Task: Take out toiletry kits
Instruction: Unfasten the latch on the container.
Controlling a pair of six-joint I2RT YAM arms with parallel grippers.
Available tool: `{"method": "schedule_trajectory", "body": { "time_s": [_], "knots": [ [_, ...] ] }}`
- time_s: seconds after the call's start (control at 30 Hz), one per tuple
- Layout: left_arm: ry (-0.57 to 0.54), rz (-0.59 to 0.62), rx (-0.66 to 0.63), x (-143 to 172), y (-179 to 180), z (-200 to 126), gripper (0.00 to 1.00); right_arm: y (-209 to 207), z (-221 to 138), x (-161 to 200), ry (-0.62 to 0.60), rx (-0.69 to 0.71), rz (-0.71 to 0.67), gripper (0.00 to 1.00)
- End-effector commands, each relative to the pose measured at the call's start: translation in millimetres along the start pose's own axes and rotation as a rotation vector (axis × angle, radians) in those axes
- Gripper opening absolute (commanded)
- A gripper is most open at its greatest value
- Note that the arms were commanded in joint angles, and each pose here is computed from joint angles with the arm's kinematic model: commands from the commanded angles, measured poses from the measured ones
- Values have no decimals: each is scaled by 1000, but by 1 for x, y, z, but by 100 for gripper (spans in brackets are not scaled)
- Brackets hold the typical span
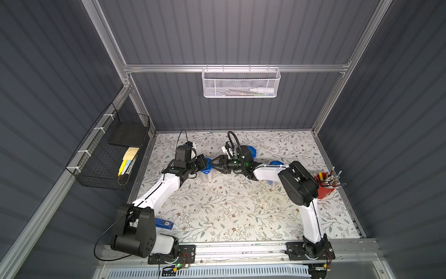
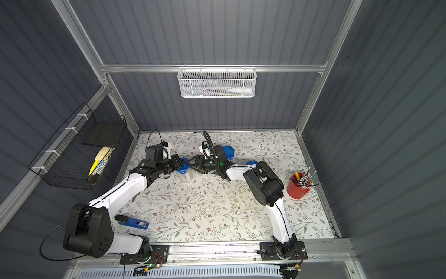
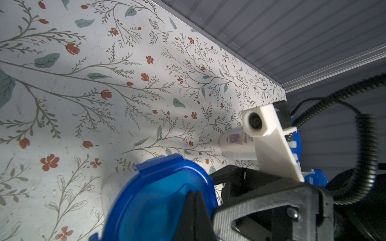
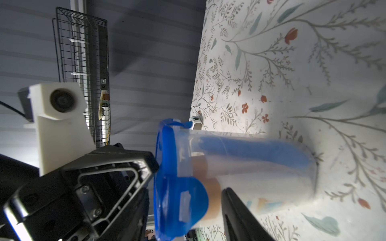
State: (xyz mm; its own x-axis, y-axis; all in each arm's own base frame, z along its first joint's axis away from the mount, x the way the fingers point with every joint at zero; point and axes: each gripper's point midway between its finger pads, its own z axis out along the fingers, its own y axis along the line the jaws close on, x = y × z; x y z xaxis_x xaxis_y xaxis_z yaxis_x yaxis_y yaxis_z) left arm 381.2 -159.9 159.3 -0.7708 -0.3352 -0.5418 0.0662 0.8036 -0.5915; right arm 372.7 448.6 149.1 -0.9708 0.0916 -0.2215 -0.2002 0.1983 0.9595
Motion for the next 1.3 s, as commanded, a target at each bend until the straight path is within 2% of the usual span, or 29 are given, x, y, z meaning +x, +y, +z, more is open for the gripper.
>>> {"method": "schedule_trajectory", "body": {
  "time_s": [0.0,0.7,1.27],
  "knots": [
    [400,-155,-312,123,88,0,0,31,1,-2,-2,-102,-47,57],
    [454,-215,-349,165,112,-5,0,69,-13,-14,-66,-266,-67,53],
    [496,-245,-375,196,122,-12,0,73,-23,-27,-105,-284,-68,52]
  ]
}}
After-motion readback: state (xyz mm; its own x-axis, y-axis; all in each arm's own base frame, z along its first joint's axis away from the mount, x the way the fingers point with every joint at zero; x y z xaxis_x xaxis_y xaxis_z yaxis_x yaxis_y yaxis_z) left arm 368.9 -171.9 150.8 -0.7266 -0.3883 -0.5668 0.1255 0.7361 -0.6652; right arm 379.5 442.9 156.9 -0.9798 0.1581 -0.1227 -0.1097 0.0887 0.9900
